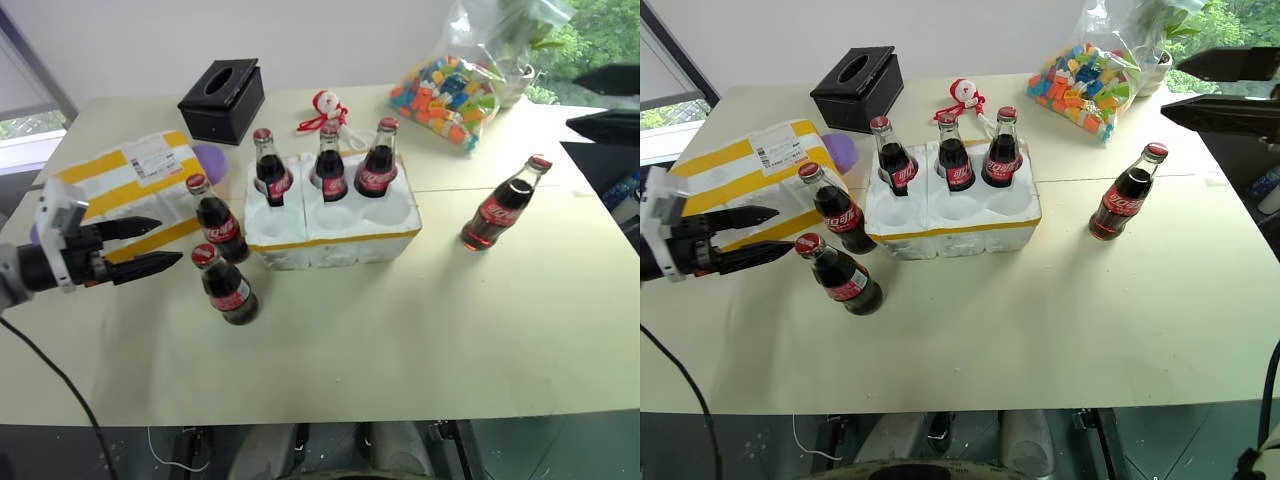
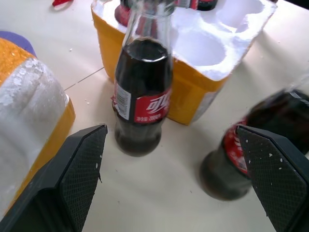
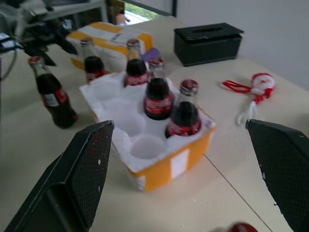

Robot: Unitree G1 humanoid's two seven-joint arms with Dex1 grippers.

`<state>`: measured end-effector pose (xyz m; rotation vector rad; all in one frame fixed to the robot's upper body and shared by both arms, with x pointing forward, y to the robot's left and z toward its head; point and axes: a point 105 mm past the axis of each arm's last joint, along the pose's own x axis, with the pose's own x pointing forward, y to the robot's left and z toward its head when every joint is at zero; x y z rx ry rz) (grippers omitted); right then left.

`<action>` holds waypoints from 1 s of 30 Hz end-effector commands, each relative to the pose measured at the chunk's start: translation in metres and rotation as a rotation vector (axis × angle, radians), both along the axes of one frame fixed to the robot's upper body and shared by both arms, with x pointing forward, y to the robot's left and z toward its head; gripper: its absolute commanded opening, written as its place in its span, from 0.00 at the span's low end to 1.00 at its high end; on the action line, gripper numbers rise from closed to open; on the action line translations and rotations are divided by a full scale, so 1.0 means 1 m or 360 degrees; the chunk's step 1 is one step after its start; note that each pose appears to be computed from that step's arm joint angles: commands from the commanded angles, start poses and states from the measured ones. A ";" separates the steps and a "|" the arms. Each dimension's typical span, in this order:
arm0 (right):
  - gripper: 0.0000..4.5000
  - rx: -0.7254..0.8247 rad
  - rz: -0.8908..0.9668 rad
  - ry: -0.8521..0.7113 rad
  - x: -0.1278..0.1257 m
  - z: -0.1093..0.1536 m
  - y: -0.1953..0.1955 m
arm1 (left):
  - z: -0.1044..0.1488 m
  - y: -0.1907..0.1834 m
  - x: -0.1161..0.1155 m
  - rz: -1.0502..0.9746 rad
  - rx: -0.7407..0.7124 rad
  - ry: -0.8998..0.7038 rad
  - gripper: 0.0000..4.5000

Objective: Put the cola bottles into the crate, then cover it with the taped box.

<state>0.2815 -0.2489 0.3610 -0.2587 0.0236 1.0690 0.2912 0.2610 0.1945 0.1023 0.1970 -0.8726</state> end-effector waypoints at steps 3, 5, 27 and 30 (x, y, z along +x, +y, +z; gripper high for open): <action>1.00 0.0043 0.0151 -0.0134 -0.021 0.022 0.025 | -0.002 -0.013 0.024 -0.0036 -0.0021 -0.0033 0.99; 1.00 0.0054 0.0147 -0.0134 -0.020 0.021 0.027 | -0.005 -0.020 0.031 -0.0066 -0.0042 -0.0024 0.99; 1.00 0.0166 0.0080 -0.0123 -0.023 0.013 0.032 | -0.034 -0.039 0.073 -0.0027 -0.0070 -0.0026 0.87; 1.00 0.0139 0.0076 -0.0114 -0.024 0.010 0.033 | -0.033 -0.040 0.072 -0.0044 -0.0073 -0.0023 0.61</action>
